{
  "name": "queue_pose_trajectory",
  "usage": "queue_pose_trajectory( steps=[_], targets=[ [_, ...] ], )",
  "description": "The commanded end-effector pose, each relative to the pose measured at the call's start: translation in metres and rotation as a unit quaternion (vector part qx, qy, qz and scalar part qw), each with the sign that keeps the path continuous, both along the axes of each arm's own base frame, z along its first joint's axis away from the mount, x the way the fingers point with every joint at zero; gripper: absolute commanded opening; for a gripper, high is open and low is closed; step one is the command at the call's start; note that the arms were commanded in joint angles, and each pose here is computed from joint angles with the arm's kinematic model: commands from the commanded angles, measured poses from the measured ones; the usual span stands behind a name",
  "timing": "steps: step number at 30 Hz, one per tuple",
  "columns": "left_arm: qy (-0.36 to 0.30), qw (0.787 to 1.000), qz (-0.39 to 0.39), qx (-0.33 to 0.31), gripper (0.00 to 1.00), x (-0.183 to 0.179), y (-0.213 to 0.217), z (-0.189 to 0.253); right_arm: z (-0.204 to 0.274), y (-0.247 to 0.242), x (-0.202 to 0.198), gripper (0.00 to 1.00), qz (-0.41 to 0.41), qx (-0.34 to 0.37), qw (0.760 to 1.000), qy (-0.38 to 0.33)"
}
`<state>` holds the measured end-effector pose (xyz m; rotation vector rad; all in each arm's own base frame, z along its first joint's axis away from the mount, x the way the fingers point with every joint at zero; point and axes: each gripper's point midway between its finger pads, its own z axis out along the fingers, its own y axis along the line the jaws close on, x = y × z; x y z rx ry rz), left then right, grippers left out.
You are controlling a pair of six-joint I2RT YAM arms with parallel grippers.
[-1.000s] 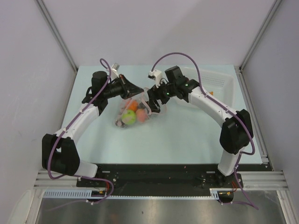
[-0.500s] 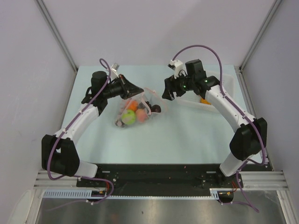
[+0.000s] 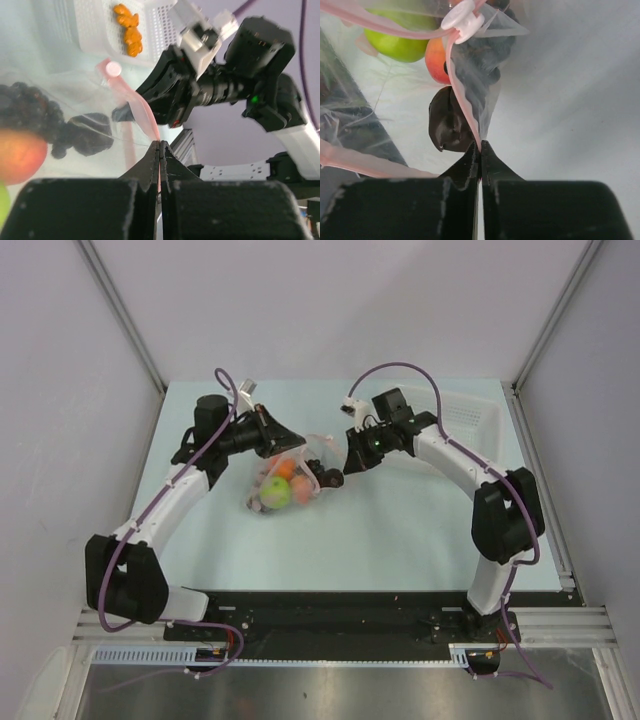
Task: Place the food in the zip-top bag and seal the zipper
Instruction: Adjust the zipper food storage bag at the center of the board.
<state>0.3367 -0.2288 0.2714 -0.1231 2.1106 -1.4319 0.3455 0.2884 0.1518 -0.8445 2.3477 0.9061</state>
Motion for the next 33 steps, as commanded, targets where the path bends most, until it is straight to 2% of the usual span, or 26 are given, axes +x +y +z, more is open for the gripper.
queue_pose_trajectory(
  steps=[1, 2, 4, 5, 6, 8, 9, 13, 14, 16, 17, 20, 27, 30, 31, 33],
  targets=[
    [-0.059, 0.997, -0.018, 0.036, 0.00, -0.011, 0.005, 0.021, 0.047, 0.004, 0.004, 0.00, -0.020, 0.076, 0.997, 0.006],
    [-0.054, 0.997, -0.021, 0.049, 0.00, -0.014, 0.006, 0.019, 0.072, 0.002, -0.002, 0.00, -0.033, 0.101, 0.994, 0.004],
    [-0.107, 0.991, -0.027, 0.080, 0.00, -0.011, 0.006, 0.037, 0.106, 0.010, -0.022, 0.00, -0.046, 0.150, 0.987, 0.040],
    [-0.096, 0.990, -0.035, 0.101, 0.00, -0.013, 0.006, 0.032, 0.135, 0.010, -0.037, 0.00, -0.045, 0.173, 0.983, 0.028],
    [-0.153, 0.978, -0.045, 0.131, 0.00, -0.010, 0.002, 0.054, 0.146, 0.020, -0.052, 0.00, -0.036, 0.184, 0.982, 0.031],
    [-0.153, 0.970, -0.067, 0.176, 0.00, -0.016, 0.000, 0.052, 0.171, 0.029, -0.071, 0.00, -0.050, 0.213, 0.975, 0.046],
    [-0.193, 0.957, -0.081, 0.201, 0.00, -0.016, -0.006, 0.063, 0.181, 0.033, -0.084, 0.00, -0.054, 0.220, 0.973, 0.041],
    [-0.227, 0.935, -0.114, 0.249, 0.00, -0.029, -0.014, 0.063, 0.179, 0.038, -0.095, 0.00, -0.114, 0.220, 0.964, 0.098],
    [-0.228, 0.930, -0.123, 0.260, 0.00, -0.033, -0.014, 0.058, 0.176, 0.036, -0.091, 0.00, -0.134, 0.214, 0.963, 0.093],
    [-0.231, 0.926, -0.138, 0.265, 0.00, -0.040, -0.018, 0.054, 0.173, 0.036, -0.090, 0.00, -0.166, 0.203, 0.961, 0.091],
    [-0.237, 0.924, -0.145, 0.264, 0.00, -0.043, -0.019, 0.054, 0.167, 0.032, -0.081, 0.00, -0.206, 0.194, 0.955, 0.093],
    [-0.238, 0.921, -0.170, 0.256, 0.00, -0.053, -0.024, 0.047, 0.149, 0.027, -0.078, 0.00, -0.237, 0.168, 0.951, 0.101],
    [-0.247, 0.912, -0.232, 0.230, 0.00, -0.079, -0.041, 0.037, 0.129, 0.015, -0.074, 0.00, -0.263, 0.145, 0.950, 0.086],
    [-0.243, 0.912, -0.255, 0.211, 0.07, -0.092, -0.052, 0.036, 0.134, 0.016, -0.072, 0.00, -0.264, 0.156, 0.949, 0.075],
    [-0.241, 0.914, -0.255, 0.204, 0.14, -0.093, -0.055, 0.038, 0.136, 0.016, -0.071, 0.00, -0.265, 0.160, 0.948, 0.073],
    [-0.239, 0.914, -0.262, 0.199, 0.19, -0.096, -0.060, 0.038, 0.138, 0.017, -0.069, 0.00, -0.265, 0.163, 0.948, 0.068]
  ],
)
